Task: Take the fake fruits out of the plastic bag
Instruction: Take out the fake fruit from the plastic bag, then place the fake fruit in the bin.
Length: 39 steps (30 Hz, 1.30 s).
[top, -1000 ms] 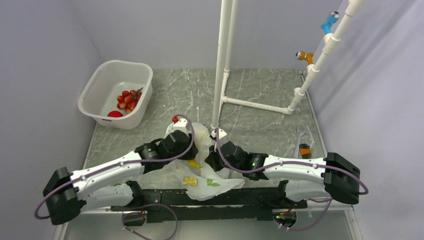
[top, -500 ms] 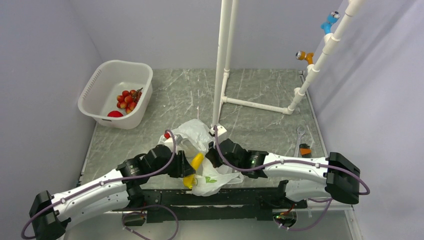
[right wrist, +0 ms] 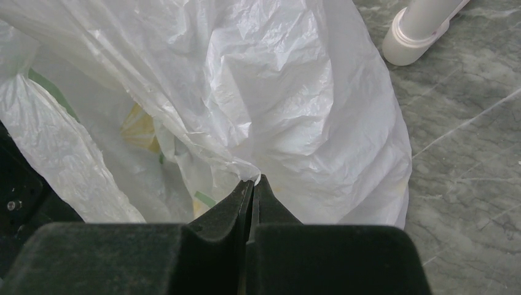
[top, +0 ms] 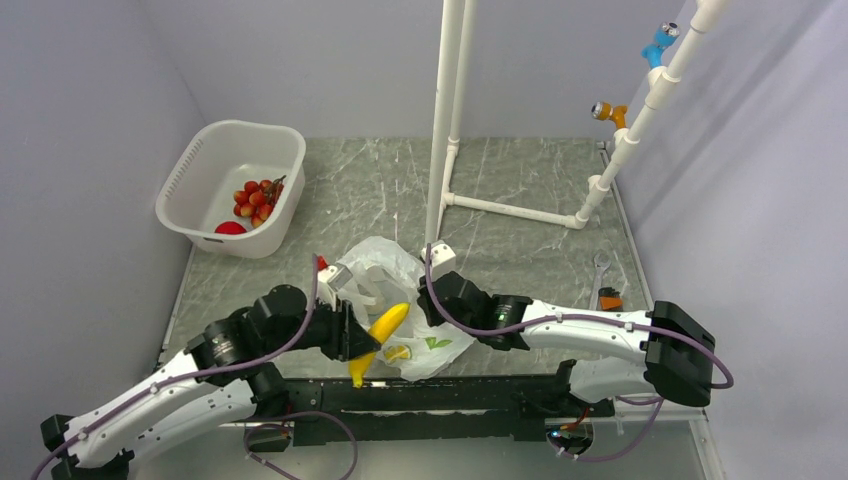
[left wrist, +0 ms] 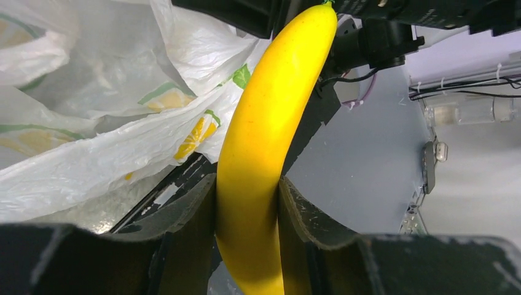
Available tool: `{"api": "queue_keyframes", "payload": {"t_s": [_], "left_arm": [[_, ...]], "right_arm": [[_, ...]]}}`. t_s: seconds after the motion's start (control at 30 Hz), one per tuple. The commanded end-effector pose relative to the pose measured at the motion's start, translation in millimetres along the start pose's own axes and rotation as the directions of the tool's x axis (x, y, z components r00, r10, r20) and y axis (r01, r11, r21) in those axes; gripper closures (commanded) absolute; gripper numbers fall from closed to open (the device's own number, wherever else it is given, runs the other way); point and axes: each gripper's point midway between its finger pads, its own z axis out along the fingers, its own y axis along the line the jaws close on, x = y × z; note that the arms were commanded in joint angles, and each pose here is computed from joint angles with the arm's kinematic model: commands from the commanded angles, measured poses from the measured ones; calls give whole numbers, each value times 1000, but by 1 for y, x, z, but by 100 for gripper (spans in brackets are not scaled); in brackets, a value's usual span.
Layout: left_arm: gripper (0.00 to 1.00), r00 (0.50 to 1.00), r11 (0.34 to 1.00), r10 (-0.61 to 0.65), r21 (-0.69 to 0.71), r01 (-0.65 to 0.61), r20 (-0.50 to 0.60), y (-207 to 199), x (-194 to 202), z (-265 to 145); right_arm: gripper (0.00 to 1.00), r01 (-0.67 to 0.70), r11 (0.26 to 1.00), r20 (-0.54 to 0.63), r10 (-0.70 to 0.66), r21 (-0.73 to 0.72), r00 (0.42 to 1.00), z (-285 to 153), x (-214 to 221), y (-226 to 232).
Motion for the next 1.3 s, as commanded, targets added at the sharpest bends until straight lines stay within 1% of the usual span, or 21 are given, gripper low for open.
{"api": "queue_keyframes", "payload": {"t_s": [0.0, 0.07, 0.17, 0.27, 0.33, 0.37, 0.4, 0.47, 0.5, 0.53, 0.57, 0.6, 0.7, 0.77, 0.83, 0.9, 0.93, 0.97, 1.1, 1.2, 1.27], "left_arm": [[93, 996, 996, 64, -66, -60, 65, -1, -20, -25], [98, 988, 989, 71, -135, -52, 138, 0, -40, -42], [100, 966, 964, 102, -263, -38, 238, 6, -72, -70], [100, 931, 916, 163, -400, -20, 326, 11, -108, -97], [100, 916, 872, 211, -489, -18, 342, 16, -127, -108], [100, 910, 838, 237, -545, -14, 340, 21, -136, -112], [100, 903, 789, 265, -615, 0, 339, 31, -144, -118], [100, 896, 659, 304, -751, 46, 322, 55, -154, -129], [100, 893, 598, 325, -799, 62, 313, 66, -159, -133], [100, 888, 551, 338, -830, 81, 311, 76, -163, -135], [100, 881, 519, 345, -848, 110, 325, 85, -169, -136], [100, 872, 507, 349, -851, 133, 344, 93, -176, -135], [100, 838, 508, 359, -839, 193, 410, 113, -197, -137], [100, 823, 494, 362, -839, 230, 438, 126, -212, -144], [100, 818, 454, 365, -852, 261, 445, 140, -228, -154], [100, 820, 395, 367, -872, 290, 439, 162, -247, -166], [100, 818, 369, 346, -868, 332, 460, 173, -255, -175], [100, 818, 356, 314, -859, 368, 481, 185, -261, -180], [100, 786, 364, 222, -797, 482, 577, 237, -290, -194], [100, 774, 345, 155, -768, 540, 614, 275, -305, -203], [100, 766, 339, 133, -755, 562, 629, 297, -314, -207]], "right_arm": [[100, -17, 1000, 31, 17, -13, 999, 0, -11, 5], [100, -16, 1000, 21, 16, -16, 1000, 1, -8, 5], [100, -14, 1000, 13, 15, -23, 1000, 1, -4, 5], [100, -16, 999, 11, 16, -29, 1000, 0, -2, 5], [100, -17, 999, 11, 18, -30, 1000, -1, -3, 5], [100, -18, 999, 10, 18, -29, 1000, -2, -2, 5], [100, -19, 999, 13, 19, -29, 1000, -3, -2, 4], [100, -23, 999, 18, 24, -31, 1000, -4, -3, 4], [100, -25, 999, 20, 26, -33, 999, -5, -3, 4], [100, -25, 999, 20, 26, -31, 999, -6, -3, 3], [100, -26, 999, 18, 27, -30, 999, -6, -3, 2], [100, -27, 999, 18, 28, -31, 999, -7, -2, 2], [100, -25, 999, 17, 26, -31, 1000, -8, -2, 1], [100, -22, 999, 18, 22, -29, 1000, -9, -3, 1], [100, -21, 999, 19, 21, -28, 1000, -10, -3, 0], [100, -20, 999, 18, 21, -28, 1000, -10, -3, 0], [100, -21, 999, 15, 21, -29, 1000, -10, -3, 1], [100, -21, 999, 11, 21, -32, 1000, -10, -3, 1], [100, -30, 998, -10, 29, -50, 1000, -10, 1, 6], [100, -25, 999, -32, 24, -45, 999, -9, 5, 5], [100, -20, 999, -41, 19, -31, 999, -8, 5, 3]]}}
